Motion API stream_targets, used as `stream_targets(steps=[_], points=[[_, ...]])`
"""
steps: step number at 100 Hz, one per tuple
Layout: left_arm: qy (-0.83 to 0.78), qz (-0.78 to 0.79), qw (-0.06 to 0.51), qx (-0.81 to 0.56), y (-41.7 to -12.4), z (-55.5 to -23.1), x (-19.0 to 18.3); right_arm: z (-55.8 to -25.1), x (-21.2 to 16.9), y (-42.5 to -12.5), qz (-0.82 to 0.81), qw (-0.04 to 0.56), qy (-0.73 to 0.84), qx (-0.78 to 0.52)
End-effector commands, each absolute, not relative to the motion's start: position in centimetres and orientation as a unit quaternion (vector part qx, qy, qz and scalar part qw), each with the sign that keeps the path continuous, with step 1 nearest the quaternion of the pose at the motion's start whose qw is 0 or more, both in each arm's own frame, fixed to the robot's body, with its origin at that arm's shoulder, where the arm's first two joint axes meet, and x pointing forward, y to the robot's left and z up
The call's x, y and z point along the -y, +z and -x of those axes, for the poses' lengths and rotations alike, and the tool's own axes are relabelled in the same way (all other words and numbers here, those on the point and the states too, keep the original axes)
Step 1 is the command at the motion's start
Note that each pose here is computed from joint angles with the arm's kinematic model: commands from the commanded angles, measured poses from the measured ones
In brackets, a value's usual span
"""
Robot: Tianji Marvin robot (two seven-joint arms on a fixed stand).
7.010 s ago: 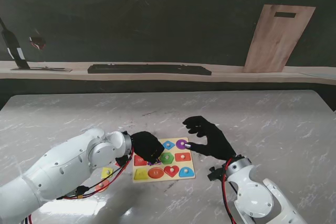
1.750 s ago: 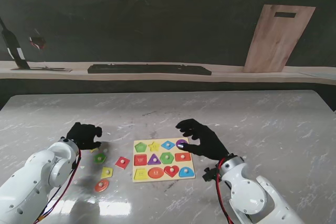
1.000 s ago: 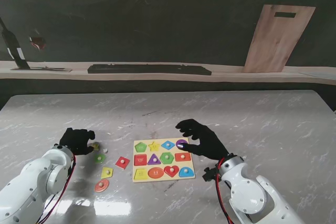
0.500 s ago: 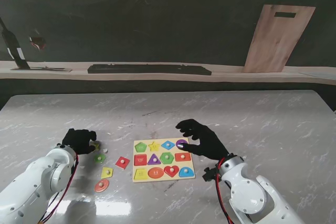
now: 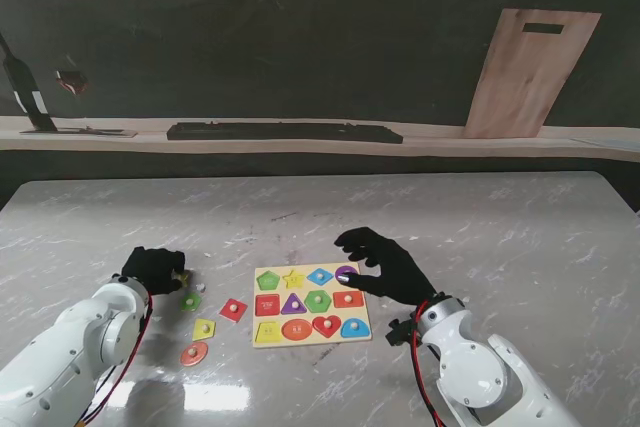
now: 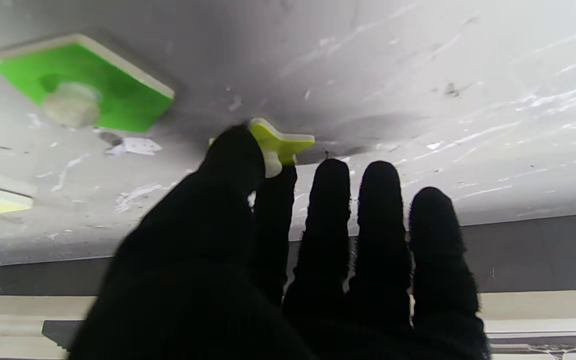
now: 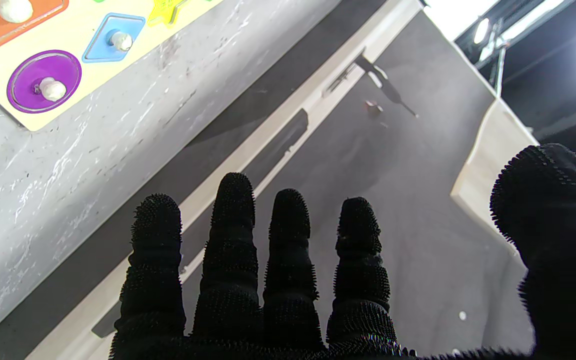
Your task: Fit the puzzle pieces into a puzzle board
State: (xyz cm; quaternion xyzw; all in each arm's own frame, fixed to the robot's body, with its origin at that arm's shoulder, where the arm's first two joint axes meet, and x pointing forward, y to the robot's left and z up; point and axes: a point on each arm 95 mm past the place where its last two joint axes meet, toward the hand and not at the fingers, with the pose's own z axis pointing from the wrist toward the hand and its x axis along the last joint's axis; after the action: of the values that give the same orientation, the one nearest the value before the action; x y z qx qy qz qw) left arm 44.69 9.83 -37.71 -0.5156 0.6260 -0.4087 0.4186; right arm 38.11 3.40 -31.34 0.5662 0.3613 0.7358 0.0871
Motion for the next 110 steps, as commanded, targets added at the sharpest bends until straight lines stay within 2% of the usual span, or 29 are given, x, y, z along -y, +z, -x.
stream_targets(steps=[1,110], points=[[-0.409,0.519,0.416,-0.625,-37.97,-44.65,-9.66,-37.85,-3.61,-31.46,-0.567,0.085,0.735,-0.362],[-0.439,0.511,0.426,-0.604,-38.13,-44.16,-9.60,-37.88,-3.57,-31.44,-0.569,0.085,0.735,-0.361]])
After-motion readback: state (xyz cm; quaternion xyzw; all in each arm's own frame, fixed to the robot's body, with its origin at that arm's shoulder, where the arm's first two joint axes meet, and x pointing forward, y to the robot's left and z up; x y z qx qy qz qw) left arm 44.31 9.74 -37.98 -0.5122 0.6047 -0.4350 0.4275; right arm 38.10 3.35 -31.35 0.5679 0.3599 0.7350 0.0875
